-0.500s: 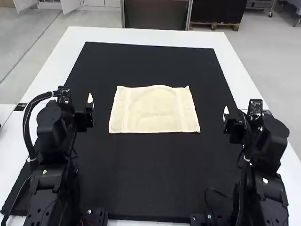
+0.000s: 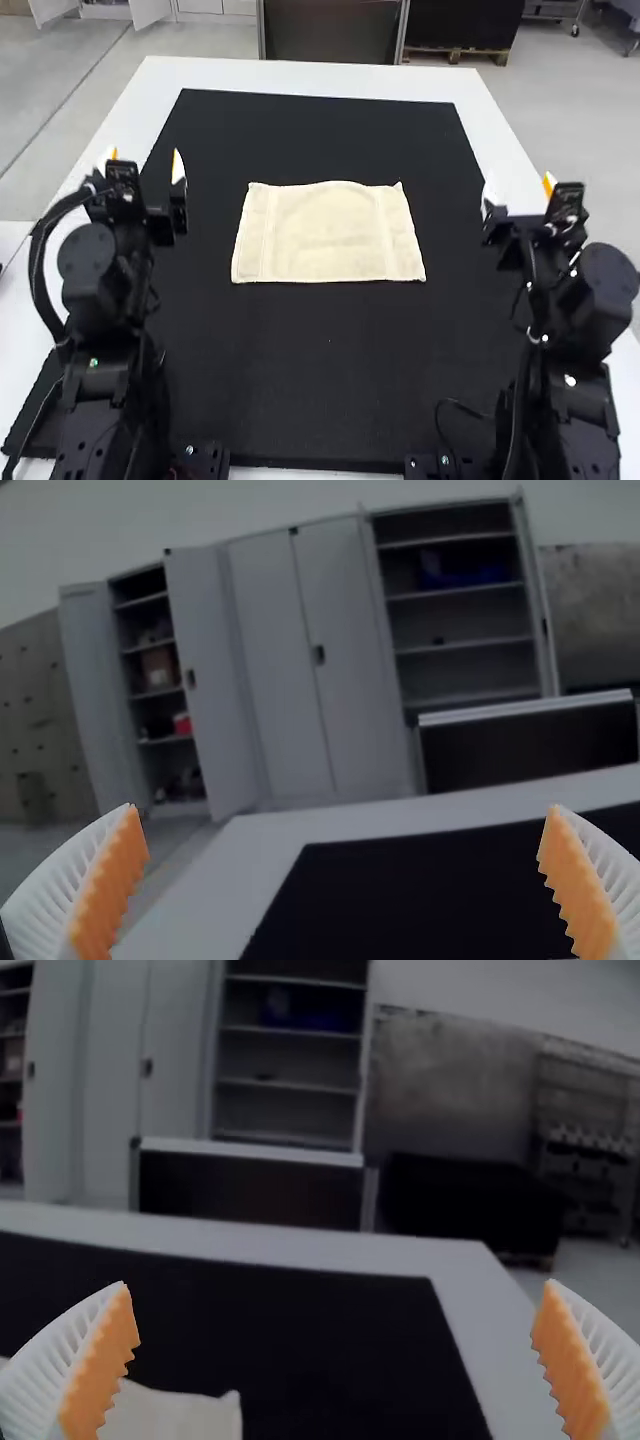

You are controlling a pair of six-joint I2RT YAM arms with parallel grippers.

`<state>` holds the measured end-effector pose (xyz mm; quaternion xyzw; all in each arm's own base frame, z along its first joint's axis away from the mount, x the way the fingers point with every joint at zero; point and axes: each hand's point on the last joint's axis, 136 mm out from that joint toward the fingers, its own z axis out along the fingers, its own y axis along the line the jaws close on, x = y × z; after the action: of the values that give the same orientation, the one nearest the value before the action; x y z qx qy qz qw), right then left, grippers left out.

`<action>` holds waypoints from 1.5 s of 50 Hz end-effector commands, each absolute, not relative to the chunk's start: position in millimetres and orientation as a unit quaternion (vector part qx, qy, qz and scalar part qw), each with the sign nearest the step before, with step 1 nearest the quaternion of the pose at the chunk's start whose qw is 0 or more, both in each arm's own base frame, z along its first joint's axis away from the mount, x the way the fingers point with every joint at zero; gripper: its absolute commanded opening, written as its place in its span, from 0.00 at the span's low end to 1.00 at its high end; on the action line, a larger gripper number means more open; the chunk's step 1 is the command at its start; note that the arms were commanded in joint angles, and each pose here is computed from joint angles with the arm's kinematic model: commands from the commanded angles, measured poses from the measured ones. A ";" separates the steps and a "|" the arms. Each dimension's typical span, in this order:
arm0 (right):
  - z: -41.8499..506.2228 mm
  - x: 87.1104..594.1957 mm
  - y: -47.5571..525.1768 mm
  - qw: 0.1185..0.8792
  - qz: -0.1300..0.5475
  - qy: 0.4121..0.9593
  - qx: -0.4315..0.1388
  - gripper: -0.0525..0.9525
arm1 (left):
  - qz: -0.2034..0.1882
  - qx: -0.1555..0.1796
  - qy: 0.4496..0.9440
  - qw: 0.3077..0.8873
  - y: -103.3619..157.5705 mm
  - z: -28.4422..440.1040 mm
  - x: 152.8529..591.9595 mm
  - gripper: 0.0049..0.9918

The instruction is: Fold the towel.

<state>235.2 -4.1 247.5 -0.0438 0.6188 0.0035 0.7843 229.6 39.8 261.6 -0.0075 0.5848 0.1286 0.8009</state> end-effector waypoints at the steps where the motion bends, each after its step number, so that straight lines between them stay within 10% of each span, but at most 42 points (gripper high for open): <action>1: 297.5 229.9 -2.3 0.801 0.047 0.597 -0.019 0.96 | 0.128 -0.035 0.544 0.829 44.9 322.1 216.1 0.92; 15: 322.7 307.3 -19.8 0.702 0.113 0.702 0.044 0.96 | 0.086 -0.055 0.635 0.766 55.1 369.1 290.1 0.97; 24: 250.8 352.2 -51.4 0.615 0.058 0.781 0.091 0.95 | 0.029 -0.109 0.723 0.682 62.6 307.3 345.6 0.96; 33: 197.4 362.9 -63.5 0.571 0.030 0.813 0.112 0.95 | 0.053 -0.141 0.786 0.599 75.5 229.2 366.2 0.96; 42: 189.3 363.0 -48.3 0.589 0.028 0.804 0.080 0.95 | 0.038 -0.057 0.808 0.586 48.1 207.1 370.1 0.95; 60: 112.6 366.9 96.5 0.488 0.105 0.864 -0.065 0.96 | 0.018 -0.032 0.840 0.541 36.7 152.1 371.8 0.97; 75: 107.6 387.9 100.5 0.479 0.125 0.866 -0.070 0.96 | -0.036 0.009 0.855 0.517 7.2 122.1 393.9 0.97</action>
<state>374.8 101.9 101.7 -0.0704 0.8702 0.1220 0.4720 382.6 24.8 118.6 -0.0219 0.8589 -0.0072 0.5117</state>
